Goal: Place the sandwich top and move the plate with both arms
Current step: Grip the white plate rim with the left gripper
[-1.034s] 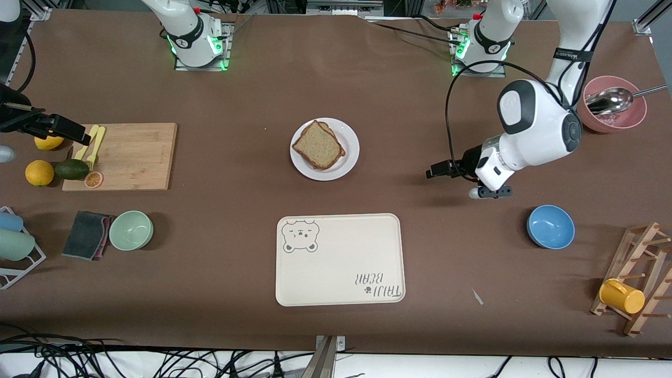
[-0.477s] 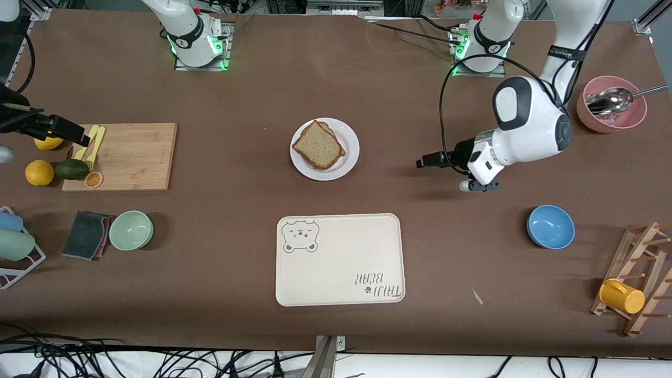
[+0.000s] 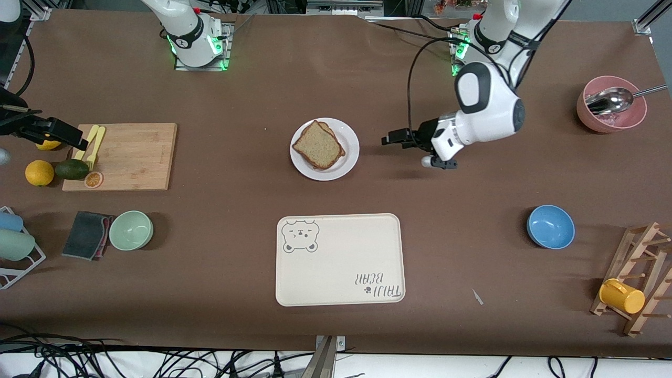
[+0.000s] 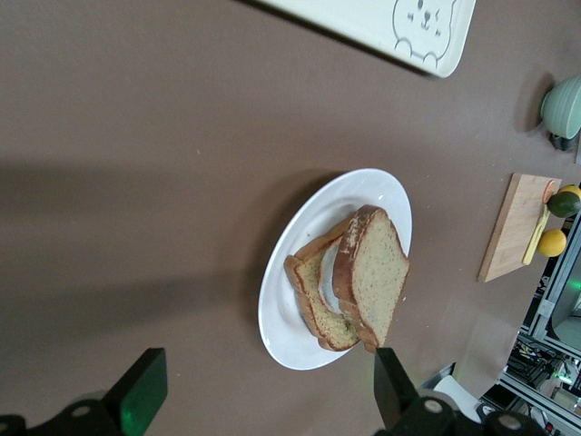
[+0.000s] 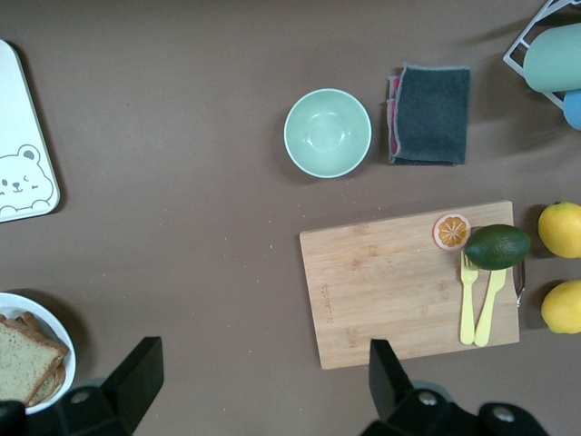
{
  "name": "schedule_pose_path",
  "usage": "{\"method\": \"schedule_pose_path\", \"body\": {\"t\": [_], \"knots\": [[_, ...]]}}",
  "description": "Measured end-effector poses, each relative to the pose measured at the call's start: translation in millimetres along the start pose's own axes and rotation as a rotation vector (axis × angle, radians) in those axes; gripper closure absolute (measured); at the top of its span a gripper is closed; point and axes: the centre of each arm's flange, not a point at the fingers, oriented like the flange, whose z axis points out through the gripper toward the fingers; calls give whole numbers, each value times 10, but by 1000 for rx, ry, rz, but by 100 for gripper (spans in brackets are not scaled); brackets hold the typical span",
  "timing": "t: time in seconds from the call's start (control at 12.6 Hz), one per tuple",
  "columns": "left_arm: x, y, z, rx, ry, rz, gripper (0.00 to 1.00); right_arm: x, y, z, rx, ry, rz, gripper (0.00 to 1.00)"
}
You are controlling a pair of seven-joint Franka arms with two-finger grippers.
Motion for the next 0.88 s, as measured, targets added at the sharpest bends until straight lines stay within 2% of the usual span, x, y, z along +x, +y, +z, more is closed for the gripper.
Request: {"method": "schedule_pose_path", "body": {"t": [0.24,0.48,0.64,0.88], "knots": [[-103,-12,333,-49,29,-6,0,6,1,2,0,3,0,0],[-153,-166,590,-134,51,-5,0,61,1,-33,5,49,0,0],[-155,-251,689,-181,69,-5,0,70,9,-40,6,57,1,0],[-171,-293,846,-195,80,-18,0,75,12,-26,6,54,2,0]]}}
